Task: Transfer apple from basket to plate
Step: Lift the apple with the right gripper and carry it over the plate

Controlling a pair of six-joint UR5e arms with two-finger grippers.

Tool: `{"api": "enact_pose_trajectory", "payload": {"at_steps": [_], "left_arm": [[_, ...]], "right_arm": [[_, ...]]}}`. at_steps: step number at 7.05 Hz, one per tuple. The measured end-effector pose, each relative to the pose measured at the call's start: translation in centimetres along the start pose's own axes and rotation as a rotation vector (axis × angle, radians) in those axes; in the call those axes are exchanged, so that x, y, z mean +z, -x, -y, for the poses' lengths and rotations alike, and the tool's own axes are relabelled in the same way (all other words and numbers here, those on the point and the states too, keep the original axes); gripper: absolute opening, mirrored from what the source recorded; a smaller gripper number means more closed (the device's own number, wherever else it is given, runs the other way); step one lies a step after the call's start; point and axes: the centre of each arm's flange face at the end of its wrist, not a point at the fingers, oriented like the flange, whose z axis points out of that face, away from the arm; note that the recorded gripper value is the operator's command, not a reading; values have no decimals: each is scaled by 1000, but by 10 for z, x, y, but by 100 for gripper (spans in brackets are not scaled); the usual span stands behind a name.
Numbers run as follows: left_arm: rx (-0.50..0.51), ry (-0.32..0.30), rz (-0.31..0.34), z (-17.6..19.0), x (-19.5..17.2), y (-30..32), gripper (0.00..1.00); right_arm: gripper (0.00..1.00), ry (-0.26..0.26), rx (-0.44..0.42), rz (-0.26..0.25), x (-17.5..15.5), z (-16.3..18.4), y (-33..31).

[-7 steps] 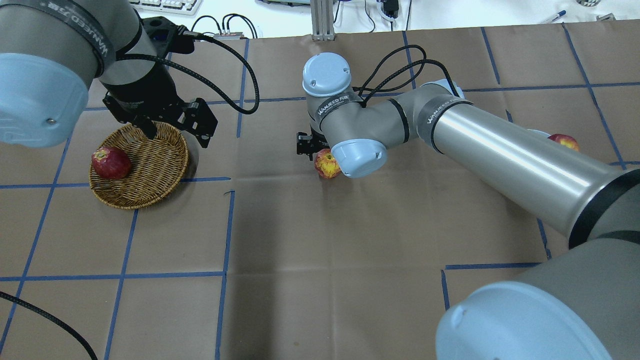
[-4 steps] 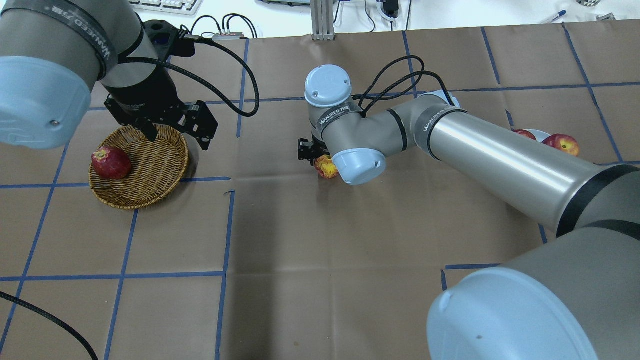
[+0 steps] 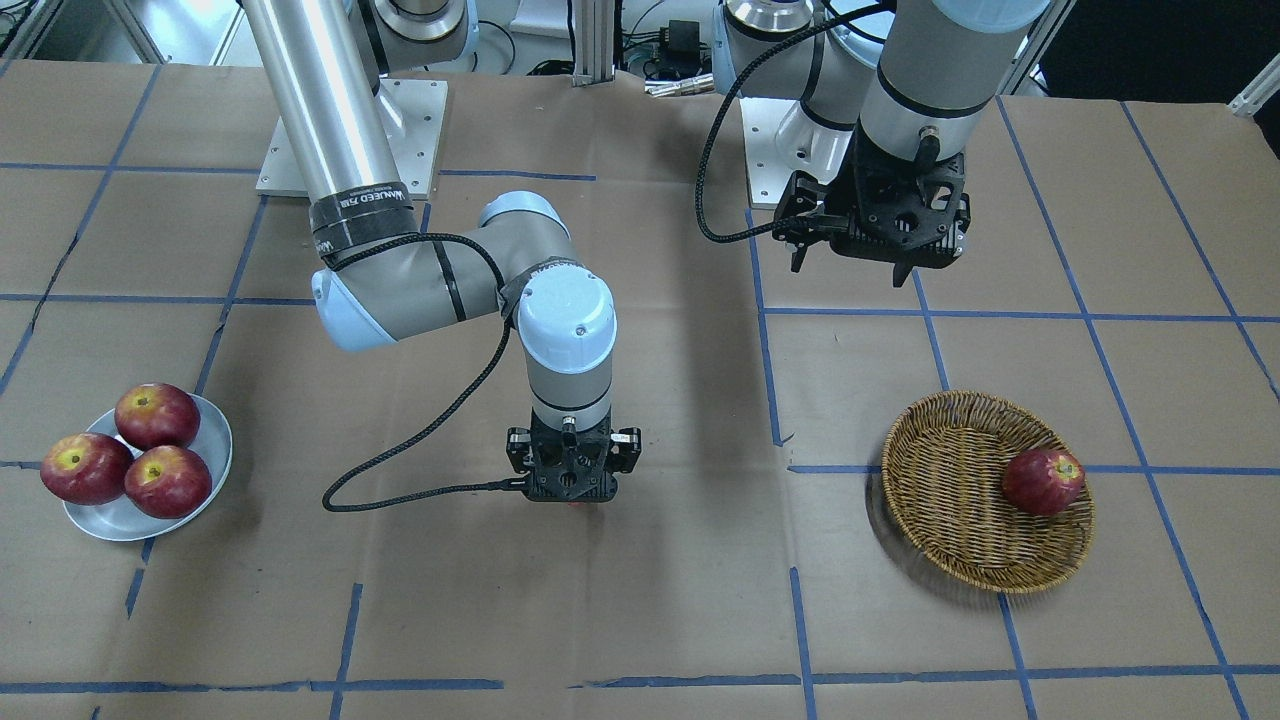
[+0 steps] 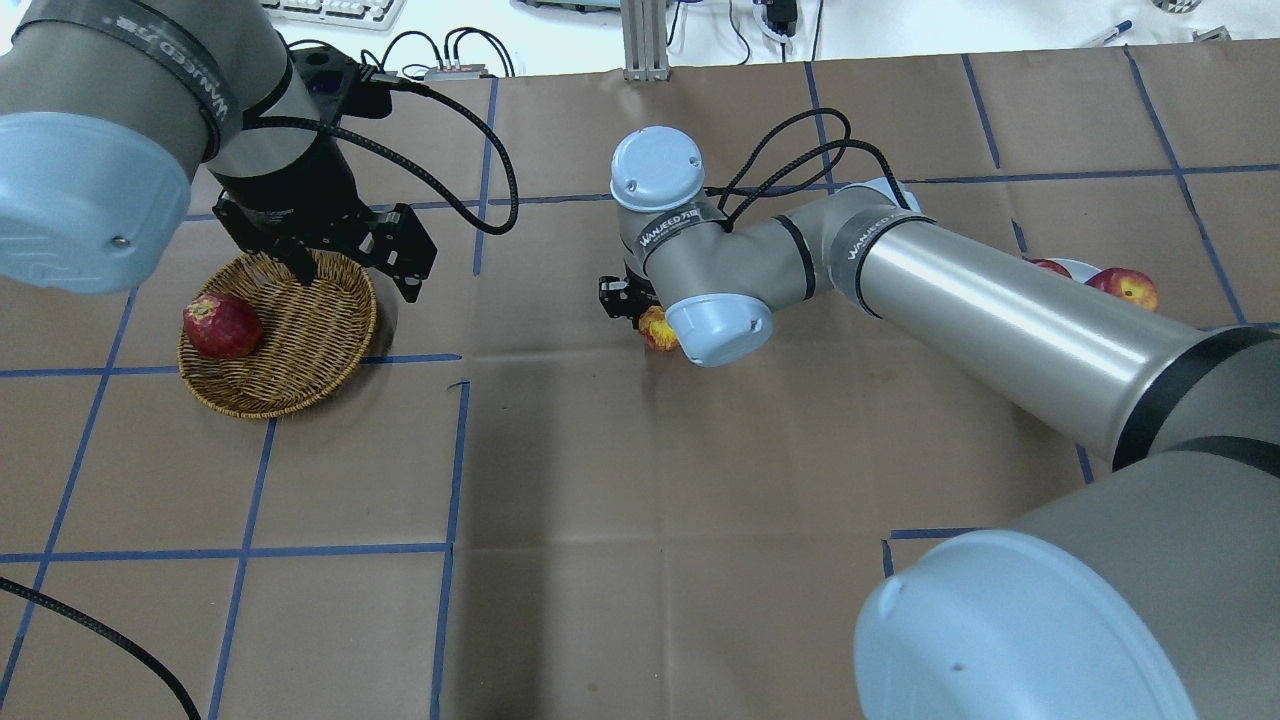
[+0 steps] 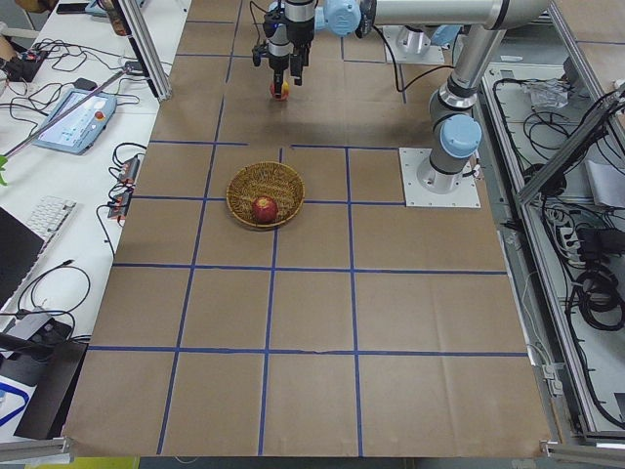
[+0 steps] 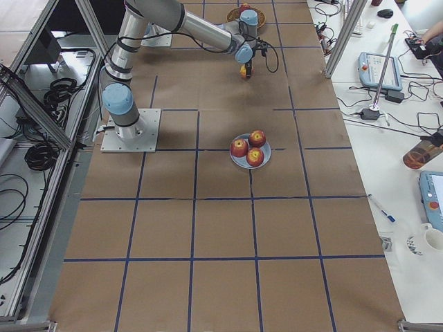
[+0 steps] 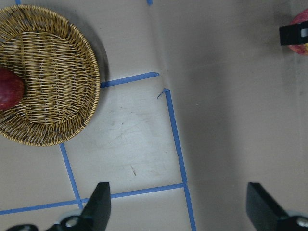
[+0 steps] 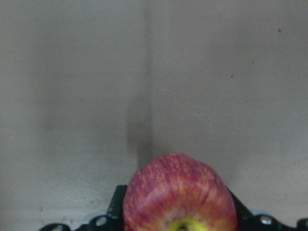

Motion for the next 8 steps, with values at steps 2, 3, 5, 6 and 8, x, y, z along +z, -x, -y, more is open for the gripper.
{"api": "enact_pose_trajectory", "payload": {"at_steps": [2, 3, 5, 6, 8], "left_arm": [[-1, 0, 0, 1, 1, 1, 99], [-1, 1, 0, 1, 1, 1, 99], [-2, 2, -1, 2, 1, 1, 99], [-2, 3, -2, 3, 2, 0, 99], [-1, 4, -2, 3, 3, 0, 99]], "right_arm": [[64, -55, 30, 17, -49, 21, -19], [64, -57, 49, 14, -79, 35, -51], [64, -22, 25, -14, -128, 55, -151], [64, 4, 2, -30, -142, 61, -207], [64, 49, -65, -48, -148, 67, -324]]}}
